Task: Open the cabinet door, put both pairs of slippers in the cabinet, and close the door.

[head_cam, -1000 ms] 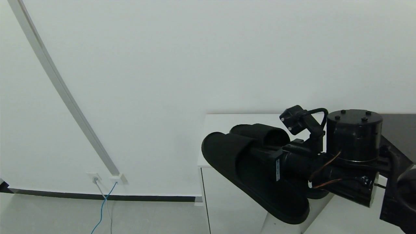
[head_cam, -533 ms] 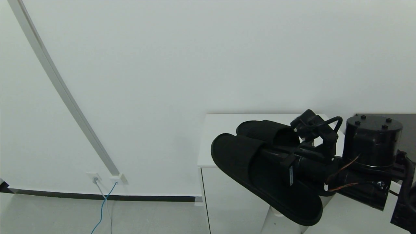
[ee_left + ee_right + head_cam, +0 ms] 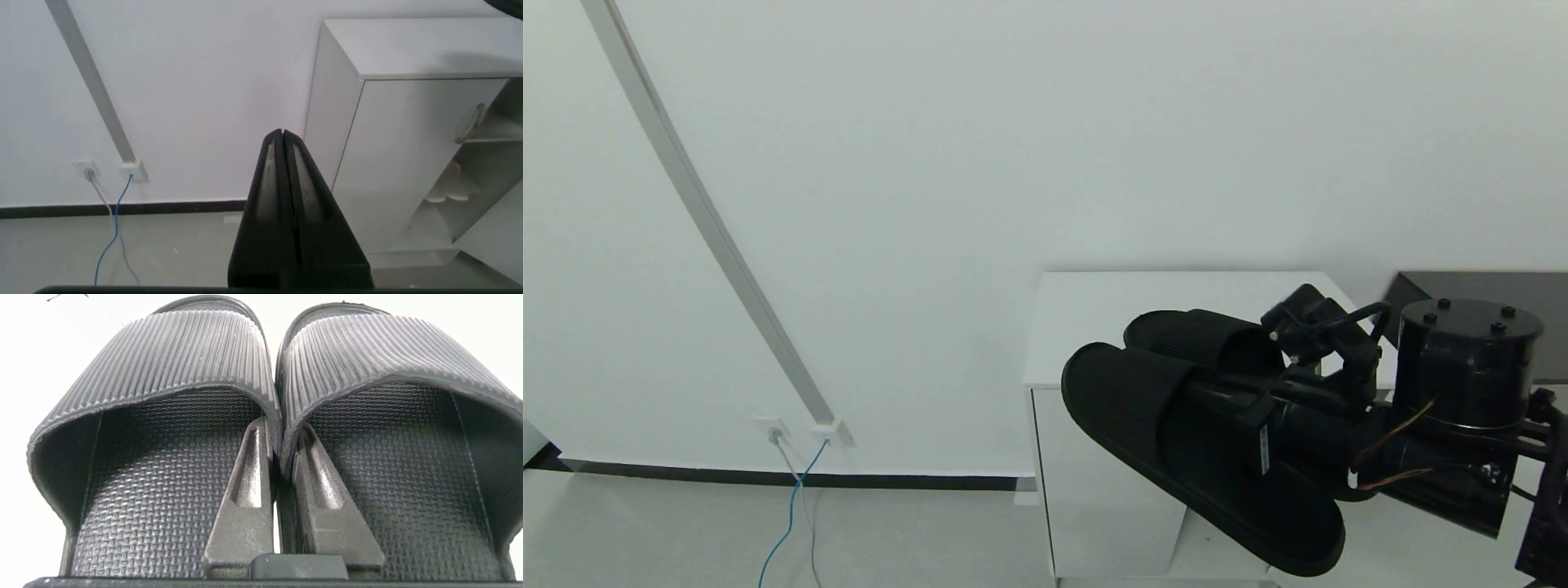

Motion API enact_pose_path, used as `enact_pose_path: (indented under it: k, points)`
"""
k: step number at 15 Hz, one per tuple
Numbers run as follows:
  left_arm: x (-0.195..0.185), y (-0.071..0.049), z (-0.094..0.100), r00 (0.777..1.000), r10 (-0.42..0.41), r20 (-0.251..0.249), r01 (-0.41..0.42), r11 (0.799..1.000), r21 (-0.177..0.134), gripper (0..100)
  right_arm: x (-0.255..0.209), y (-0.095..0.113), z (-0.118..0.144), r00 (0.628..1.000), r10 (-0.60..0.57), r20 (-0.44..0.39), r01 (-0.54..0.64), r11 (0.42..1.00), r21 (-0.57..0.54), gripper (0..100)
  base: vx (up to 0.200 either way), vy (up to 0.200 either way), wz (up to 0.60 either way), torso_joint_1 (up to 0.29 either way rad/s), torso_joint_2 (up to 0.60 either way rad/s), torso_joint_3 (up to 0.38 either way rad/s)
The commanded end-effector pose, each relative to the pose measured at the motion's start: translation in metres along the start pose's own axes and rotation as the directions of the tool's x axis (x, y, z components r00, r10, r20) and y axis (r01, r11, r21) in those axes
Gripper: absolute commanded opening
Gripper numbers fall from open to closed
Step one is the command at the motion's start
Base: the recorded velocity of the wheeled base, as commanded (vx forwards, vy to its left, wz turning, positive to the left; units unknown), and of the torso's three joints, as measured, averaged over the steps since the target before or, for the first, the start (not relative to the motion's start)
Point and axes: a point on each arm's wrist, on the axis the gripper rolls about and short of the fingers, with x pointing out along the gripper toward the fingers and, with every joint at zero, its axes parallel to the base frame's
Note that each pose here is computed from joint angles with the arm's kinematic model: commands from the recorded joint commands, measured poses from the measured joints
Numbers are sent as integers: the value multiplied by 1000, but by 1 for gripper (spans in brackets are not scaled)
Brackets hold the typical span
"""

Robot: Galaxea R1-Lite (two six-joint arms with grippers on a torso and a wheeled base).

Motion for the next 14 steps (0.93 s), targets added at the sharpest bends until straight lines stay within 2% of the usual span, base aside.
enact_pose_path:
  k: [1, 12, 14]
  points:
    - [0, 0, 0, 1000, 1, -1, -1, 1000, 0, 0, 0, 1, -2, 1000, 3, -7, -3, 1000, -1, 0, 0, 0, 0, 0, 0, 0]
    - [0, 0, 0, 1000, 1, -1, -1, 1000, 3, 0, 1, 2, -5, 1000, 6, -27, -6, 1000, -1, 0, 0, 0, 0, 0, 0, 0]
    - [0, 0, 0, 1000, 1, -1, -1, 1000, 3, 0, 2, 2, -7, 999, 3, -33, -3, 1000, 0, 0, 0, -200, 0, 0, 2, 9]
